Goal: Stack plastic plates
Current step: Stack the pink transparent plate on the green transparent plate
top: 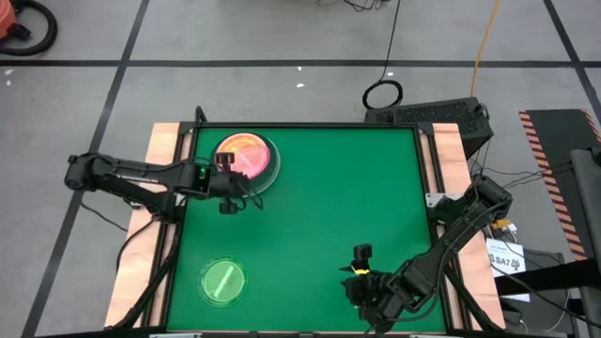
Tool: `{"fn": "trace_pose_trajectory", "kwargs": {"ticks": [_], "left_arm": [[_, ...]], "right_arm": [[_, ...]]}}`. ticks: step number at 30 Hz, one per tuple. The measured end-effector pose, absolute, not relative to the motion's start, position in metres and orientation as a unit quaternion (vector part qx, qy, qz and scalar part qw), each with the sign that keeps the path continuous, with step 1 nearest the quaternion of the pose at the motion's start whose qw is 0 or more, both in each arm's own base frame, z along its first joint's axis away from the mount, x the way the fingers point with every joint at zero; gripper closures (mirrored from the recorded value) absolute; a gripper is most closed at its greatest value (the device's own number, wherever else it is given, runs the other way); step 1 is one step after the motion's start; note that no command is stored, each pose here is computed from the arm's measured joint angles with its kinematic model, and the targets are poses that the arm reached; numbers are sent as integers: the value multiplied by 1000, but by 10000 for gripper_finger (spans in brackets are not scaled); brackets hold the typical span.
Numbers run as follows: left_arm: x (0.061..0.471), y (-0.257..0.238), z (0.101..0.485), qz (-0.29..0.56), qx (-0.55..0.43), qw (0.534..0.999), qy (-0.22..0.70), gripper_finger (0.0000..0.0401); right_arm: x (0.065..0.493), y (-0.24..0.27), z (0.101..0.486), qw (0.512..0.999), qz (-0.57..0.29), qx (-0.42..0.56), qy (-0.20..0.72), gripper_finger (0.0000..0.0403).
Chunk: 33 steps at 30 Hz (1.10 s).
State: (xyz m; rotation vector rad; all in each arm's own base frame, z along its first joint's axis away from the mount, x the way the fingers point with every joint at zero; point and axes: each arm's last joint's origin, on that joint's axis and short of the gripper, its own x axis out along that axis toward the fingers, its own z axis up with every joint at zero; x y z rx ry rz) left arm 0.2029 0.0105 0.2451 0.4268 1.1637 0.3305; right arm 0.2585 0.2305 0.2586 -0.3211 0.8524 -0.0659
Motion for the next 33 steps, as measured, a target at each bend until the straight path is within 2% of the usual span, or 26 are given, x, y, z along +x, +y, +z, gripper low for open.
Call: {"fn": "trace_pose_trajectory", "kwargs": {"ticks": [11, 33], "left_arm": [[202, 35, 226, 159, 169, 804, 547, 396], [193, 70, 224, 223, 86, 797, 555, 396]], "right_arm": [[259, 230, 259, 900, -42, -152, 405, 239], [259, 230, 259, 900, -41, -156, 406, 239]]}}
